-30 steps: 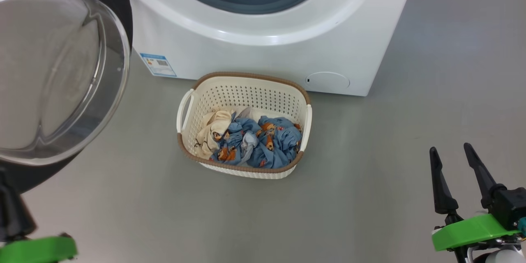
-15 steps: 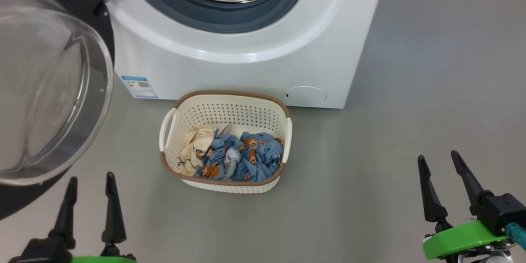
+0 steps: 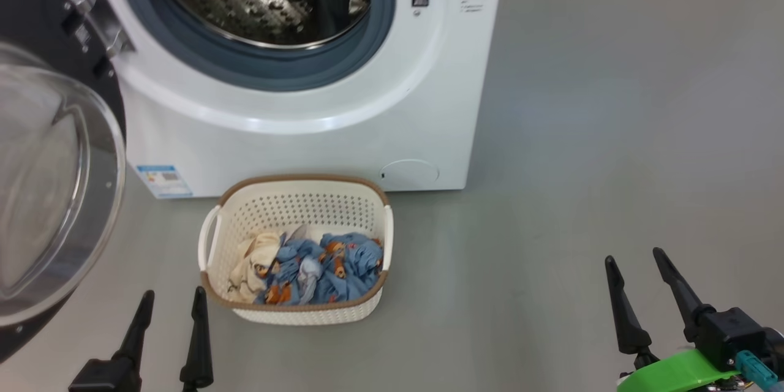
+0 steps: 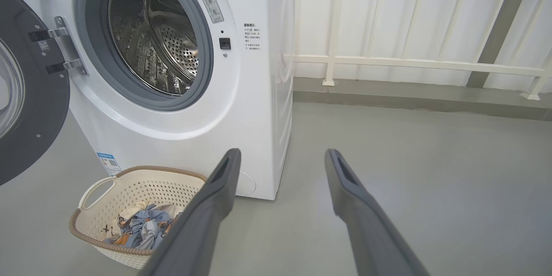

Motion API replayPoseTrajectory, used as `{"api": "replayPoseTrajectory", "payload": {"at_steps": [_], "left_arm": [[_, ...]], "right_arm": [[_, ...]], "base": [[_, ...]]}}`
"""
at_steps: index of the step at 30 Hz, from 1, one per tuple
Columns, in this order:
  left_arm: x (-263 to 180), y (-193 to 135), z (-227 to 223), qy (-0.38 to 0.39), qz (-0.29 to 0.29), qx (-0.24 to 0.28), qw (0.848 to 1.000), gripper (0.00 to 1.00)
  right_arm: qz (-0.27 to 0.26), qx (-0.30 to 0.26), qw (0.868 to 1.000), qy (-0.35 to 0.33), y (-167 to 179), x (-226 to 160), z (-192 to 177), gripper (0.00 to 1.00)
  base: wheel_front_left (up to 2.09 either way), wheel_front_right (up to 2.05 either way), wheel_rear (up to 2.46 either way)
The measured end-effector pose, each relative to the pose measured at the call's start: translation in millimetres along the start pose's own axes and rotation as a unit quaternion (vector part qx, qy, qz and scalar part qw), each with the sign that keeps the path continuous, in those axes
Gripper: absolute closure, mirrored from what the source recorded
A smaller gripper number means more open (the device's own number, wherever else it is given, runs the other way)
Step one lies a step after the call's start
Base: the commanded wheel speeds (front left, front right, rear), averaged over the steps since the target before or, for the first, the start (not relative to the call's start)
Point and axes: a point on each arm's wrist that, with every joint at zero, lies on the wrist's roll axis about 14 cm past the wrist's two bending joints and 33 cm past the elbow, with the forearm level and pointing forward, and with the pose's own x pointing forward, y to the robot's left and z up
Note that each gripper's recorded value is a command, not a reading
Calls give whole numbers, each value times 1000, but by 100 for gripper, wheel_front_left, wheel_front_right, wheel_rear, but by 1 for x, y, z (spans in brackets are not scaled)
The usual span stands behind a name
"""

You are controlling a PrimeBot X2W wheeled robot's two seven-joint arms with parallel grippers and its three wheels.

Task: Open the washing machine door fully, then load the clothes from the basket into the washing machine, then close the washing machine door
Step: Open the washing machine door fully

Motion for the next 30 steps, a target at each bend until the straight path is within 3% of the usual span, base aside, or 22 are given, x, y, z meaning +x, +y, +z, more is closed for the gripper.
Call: {"api": "replayPoseTrajectory", "payload": {"at_steps": [13, 30], "left_arm": [[-5, -20, -1, 6, -34, -4, 999, 0], [-5, -19, -1, 8, -35, -1, 999, 0]], "right_arm": [[-29, -3, 999, -25, -14, -33, 21, 0], [-35, -2, 999, -24, -16, -39, 24, 0]], "base": [[0, 0, 0], [0, 0, 0]]}}
